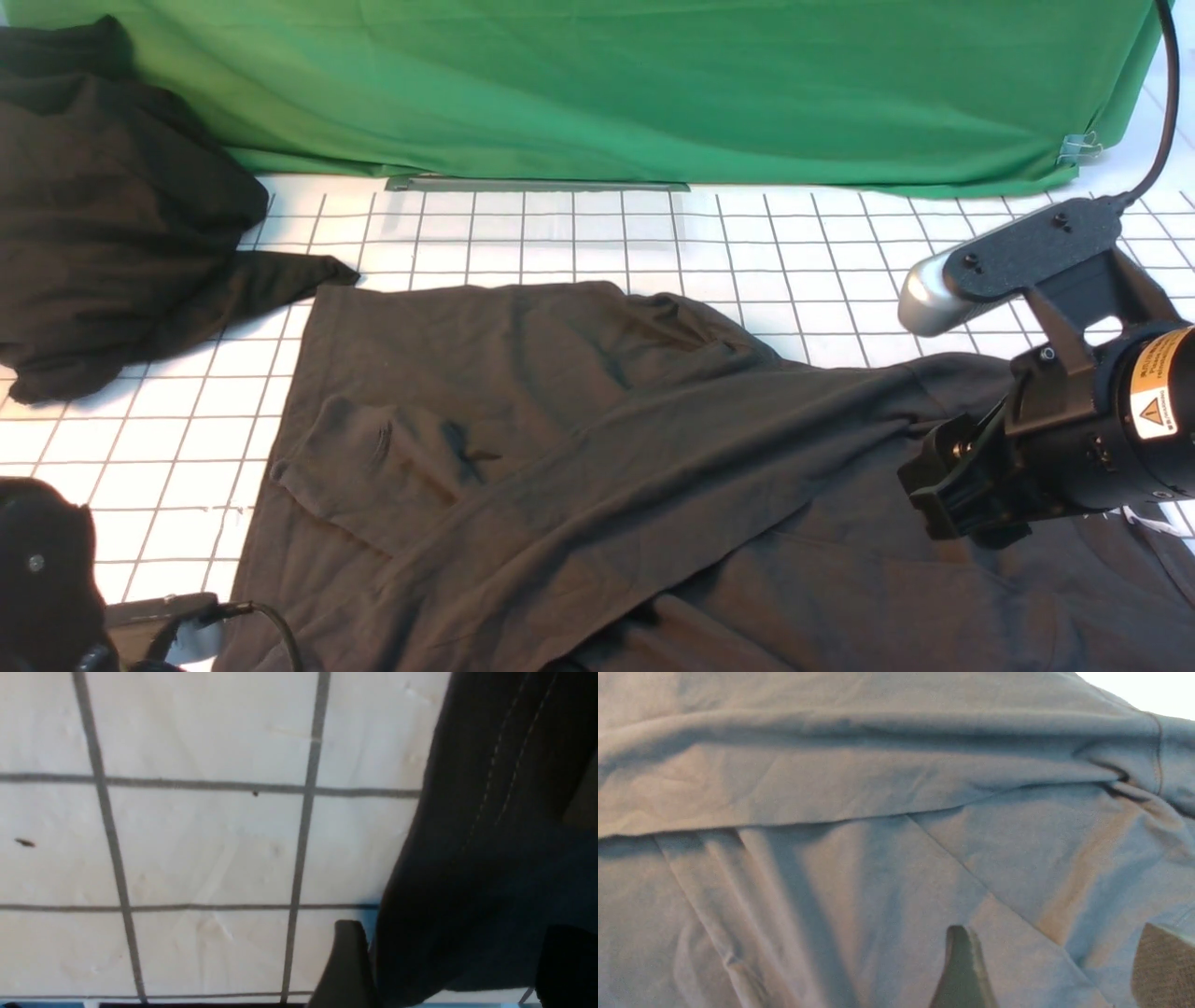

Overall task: Fold a long-sleeved shirt over a white checkered tablecloth.
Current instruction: 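Grasp the near edge of the shirt at its hem and shoulder corners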

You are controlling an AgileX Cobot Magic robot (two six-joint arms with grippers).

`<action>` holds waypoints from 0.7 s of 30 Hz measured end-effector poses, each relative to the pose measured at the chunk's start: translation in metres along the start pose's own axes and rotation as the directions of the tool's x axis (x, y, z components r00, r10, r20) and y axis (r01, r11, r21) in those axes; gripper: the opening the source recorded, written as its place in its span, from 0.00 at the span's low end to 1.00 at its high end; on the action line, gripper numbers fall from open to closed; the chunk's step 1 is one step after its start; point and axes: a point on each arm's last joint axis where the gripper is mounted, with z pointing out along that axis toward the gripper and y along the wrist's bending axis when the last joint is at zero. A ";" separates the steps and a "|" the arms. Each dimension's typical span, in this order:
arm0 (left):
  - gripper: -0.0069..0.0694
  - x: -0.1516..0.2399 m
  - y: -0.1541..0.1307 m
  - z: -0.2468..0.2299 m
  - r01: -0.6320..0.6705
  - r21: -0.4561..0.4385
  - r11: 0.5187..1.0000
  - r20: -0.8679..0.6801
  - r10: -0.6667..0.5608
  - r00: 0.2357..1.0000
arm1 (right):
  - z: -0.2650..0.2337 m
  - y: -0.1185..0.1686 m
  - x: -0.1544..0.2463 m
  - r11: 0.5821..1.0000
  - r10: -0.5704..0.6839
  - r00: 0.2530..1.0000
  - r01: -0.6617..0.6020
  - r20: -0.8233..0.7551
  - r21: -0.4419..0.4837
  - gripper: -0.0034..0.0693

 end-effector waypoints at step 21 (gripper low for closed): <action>0.09 -0.004 -0.001 -0.041 -0.110 -0.068 0.992 0.009 0.111 0.994 | 0.003 0.034 0.046 0.932 -0.302 0.913 0.223 -0.273 -0.285 0.67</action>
